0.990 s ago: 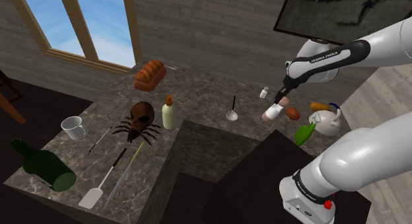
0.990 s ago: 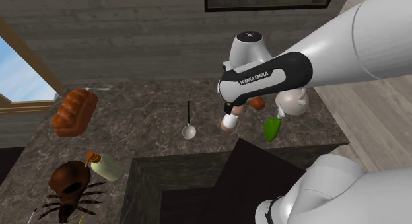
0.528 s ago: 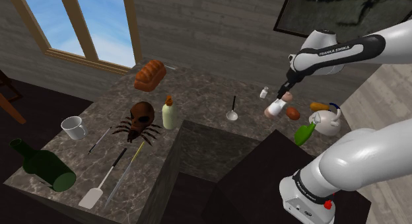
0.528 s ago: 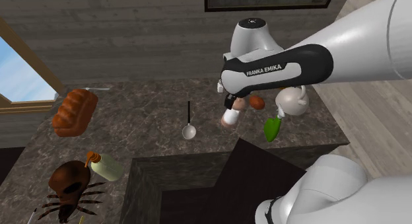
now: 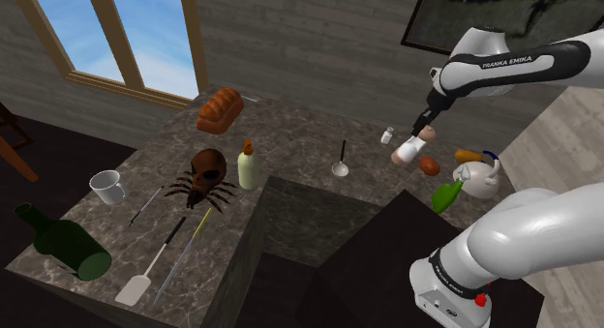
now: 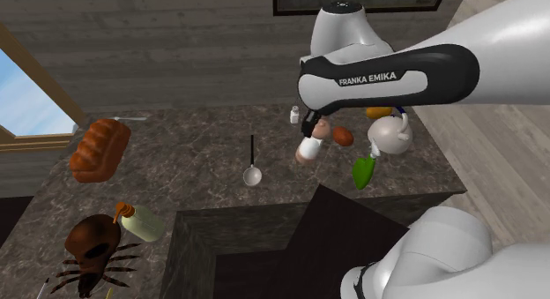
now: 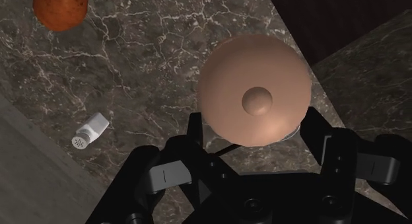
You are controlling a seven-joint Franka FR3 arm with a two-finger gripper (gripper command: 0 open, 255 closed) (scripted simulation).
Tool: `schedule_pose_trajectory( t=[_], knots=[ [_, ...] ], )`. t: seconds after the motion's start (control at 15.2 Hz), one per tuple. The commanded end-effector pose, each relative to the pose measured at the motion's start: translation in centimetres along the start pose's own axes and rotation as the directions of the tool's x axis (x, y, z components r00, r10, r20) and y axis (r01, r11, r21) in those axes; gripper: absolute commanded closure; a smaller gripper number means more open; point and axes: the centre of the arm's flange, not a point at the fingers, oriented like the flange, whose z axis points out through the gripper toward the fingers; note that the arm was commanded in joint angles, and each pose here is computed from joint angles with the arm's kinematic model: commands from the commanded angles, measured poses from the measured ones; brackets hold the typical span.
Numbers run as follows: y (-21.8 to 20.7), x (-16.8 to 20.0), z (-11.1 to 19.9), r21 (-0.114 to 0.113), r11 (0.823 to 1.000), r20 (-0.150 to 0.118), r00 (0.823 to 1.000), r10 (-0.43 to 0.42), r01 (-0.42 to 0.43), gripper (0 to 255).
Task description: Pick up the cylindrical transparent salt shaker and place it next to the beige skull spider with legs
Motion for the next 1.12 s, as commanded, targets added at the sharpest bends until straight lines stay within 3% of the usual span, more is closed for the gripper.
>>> schedule_pose_trajectory(
  t=[0.0,0.59,1.06],
  knots=[
    [0.1,0.2,-1.1,0.000,1.000,0.000,1.000,0.000,0.000,255],
    [0.3,0.4,-5.6,0.000,1.000,0.000,1.000,0.000,0.000,255],
    [-7.5,5.3,-5.9,0.000,1.000,0.000,1.000,0.000,0.000,255]
  ],
)
